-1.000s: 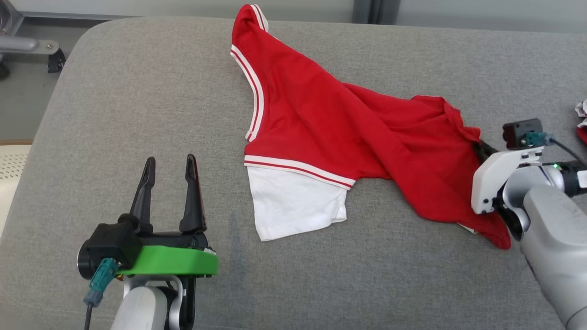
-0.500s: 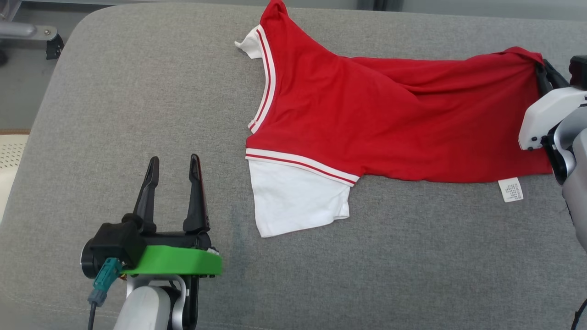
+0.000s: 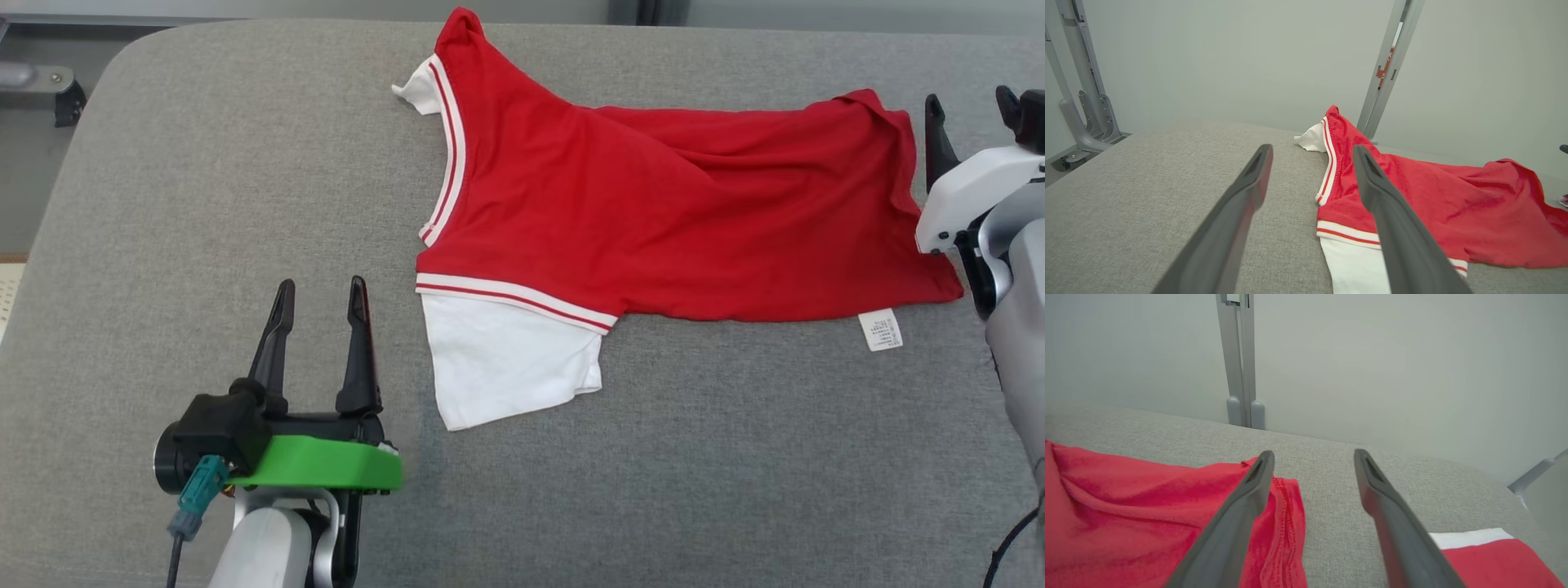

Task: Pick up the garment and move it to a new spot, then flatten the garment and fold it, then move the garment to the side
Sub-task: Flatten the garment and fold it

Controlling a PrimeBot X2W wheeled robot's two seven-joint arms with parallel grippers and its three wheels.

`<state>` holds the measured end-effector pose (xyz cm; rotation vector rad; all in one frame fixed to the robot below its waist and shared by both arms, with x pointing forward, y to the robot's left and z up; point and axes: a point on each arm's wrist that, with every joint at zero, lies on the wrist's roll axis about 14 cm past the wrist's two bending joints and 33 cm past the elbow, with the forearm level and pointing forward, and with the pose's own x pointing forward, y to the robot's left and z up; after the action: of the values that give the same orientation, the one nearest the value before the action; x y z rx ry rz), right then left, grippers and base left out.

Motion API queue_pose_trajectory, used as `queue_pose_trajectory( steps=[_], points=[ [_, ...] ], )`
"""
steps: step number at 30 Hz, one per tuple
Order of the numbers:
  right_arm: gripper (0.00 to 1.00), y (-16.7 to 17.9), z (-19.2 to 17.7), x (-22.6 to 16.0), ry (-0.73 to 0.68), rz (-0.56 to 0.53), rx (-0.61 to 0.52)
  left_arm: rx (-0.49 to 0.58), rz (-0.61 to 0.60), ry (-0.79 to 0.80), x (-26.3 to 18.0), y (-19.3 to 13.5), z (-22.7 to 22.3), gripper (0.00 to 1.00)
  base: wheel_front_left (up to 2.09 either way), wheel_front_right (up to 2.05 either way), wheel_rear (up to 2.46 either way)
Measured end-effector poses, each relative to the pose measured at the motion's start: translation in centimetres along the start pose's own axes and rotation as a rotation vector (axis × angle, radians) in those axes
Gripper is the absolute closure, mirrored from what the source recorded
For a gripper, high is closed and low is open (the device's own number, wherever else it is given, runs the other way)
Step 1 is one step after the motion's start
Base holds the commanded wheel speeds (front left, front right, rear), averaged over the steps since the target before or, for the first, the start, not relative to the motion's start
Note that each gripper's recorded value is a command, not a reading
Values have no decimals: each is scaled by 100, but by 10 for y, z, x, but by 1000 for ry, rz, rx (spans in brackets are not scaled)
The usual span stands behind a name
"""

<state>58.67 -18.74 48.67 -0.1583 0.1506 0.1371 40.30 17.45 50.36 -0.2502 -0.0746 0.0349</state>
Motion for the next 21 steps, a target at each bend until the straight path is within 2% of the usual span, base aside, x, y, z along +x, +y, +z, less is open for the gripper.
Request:
queue_pose_trajectory(
  steps=[5, 13, 21],
  points=[
    [0, 0, 29, -16, -125, -19, 40, -11, -40, 9, 2, -12, -3, 0, 0, 0, 0],
    [0, -2, 25, -79, -213, -51, 122, -25, -91, 57, -5, -30, -18, 0, 0, 0, 0],
    [0, 13, 19, -137, -257, -47, 171, -44, -70, 98, -20, -25, -29, 0, 0, 0, 0]
  ],
)
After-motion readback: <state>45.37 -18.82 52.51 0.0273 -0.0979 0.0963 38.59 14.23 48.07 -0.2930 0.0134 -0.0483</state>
